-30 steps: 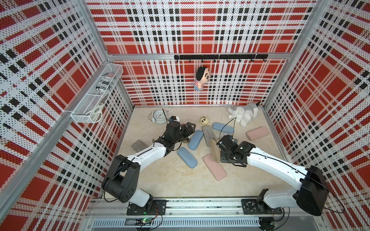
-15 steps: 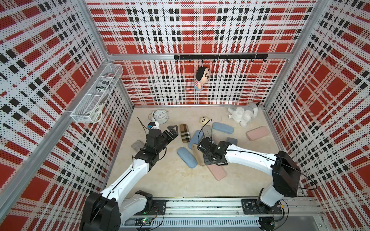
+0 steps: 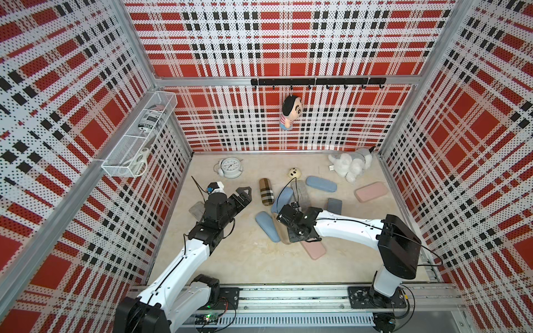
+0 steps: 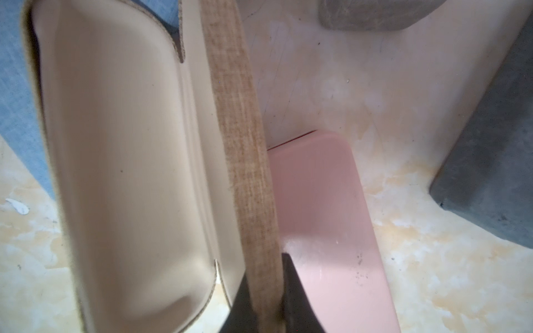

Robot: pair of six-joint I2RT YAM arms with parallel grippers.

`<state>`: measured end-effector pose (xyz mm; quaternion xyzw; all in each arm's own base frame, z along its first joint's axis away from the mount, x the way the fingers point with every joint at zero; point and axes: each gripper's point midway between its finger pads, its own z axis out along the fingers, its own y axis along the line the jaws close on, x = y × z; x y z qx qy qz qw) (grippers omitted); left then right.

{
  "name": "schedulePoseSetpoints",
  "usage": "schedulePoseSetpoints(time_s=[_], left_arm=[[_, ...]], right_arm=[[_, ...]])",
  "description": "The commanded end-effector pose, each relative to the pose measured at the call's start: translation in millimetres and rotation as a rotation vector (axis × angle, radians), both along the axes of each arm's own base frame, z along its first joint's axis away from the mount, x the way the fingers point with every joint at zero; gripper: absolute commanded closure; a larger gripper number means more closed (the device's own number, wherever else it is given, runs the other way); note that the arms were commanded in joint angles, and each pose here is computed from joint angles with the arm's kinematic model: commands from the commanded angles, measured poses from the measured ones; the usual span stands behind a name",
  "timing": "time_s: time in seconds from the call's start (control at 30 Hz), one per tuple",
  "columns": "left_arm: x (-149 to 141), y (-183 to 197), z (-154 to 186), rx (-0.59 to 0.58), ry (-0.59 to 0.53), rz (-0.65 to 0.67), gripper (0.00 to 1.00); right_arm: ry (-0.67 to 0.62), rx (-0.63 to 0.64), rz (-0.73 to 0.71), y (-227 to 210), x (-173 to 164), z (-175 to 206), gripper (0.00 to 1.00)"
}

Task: Close the glasses case
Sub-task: Adjust the glasses case at the center of the board.

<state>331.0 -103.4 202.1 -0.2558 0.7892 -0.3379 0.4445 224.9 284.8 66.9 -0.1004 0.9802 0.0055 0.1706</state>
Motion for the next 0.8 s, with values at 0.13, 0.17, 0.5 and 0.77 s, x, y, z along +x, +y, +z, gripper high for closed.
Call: schedulePoseSetpoints(time_s=[0.13, 0.17, 0.5, 0.77], left_arm=[[-5, 2, -12, 0.012, 0.021, -0.010, 0.02], [-5, 3, -11, 0.012, 0.019, -0.008, 0.01], [-9, 4, -16, 0.013, 0.030, -0.004, 0.02], [-14, -9, -26, 0.015, 0.046, -0.024, 0.02]], right_arm=[[0.038, 0.008, 0.093, 40, -14, -19, 0.88], [0.041, 0.011, 0.100, 44, -14, -20, 0.88], [0.008, -0.033, 0.070, 46, -9, -16, 0.88], [-0.048, -0.101, -0.040, 2, -14, -4, 0.86]])
